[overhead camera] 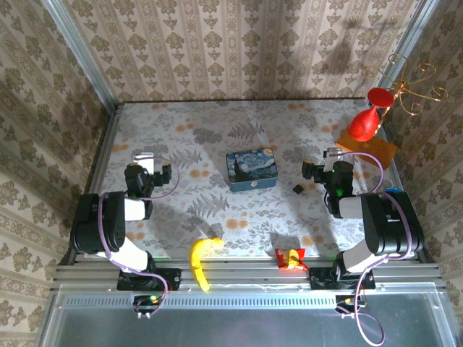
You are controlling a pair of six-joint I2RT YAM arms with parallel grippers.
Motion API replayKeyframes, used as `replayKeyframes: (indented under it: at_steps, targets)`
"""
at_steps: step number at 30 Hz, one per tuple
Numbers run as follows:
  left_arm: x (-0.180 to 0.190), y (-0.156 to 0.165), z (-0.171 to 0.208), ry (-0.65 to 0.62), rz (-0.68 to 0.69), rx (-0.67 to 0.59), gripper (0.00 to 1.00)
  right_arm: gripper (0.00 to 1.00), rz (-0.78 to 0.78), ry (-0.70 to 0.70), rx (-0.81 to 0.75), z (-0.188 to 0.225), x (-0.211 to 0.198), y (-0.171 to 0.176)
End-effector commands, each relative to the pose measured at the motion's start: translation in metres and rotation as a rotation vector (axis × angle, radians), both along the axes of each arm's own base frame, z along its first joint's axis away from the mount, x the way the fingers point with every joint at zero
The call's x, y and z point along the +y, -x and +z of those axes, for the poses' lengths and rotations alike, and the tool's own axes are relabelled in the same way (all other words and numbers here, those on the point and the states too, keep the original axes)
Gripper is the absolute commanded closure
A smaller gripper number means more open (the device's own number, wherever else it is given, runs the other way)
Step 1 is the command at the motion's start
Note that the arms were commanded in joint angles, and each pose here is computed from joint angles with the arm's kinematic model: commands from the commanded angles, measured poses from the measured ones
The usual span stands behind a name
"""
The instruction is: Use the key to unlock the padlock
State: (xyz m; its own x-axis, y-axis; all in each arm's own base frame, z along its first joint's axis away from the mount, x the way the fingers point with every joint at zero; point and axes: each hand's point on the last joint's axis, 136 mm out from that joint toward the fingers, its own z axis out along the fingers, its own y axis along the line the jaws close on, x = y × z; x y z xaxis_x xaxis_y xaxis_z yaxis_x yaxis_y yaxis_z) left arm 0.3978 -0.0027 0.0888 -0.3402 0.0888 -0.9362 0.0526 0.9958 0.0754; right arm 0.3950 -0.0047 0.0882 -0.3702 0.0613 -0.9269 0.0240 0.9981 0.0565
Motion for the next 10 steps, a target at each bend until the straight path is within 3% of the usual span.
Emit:
replayKeyframes:
  at_steps: [1, 10]
  targets:
    - [-0.0037, -0.0034, 0.0081, -0.017, -0.018, -0.021, 0.0, 0.0, 0.016, 0.016, -0.022, 0.0089, 0.0031, -0.0051]
    - [-0.0032, -0.0033, 0.008, -0.016, -0.015, -0.021, 0.0, 0.0, 0.017, 0.017, -0.021, 0.0086, 0.0035, -0.0049]
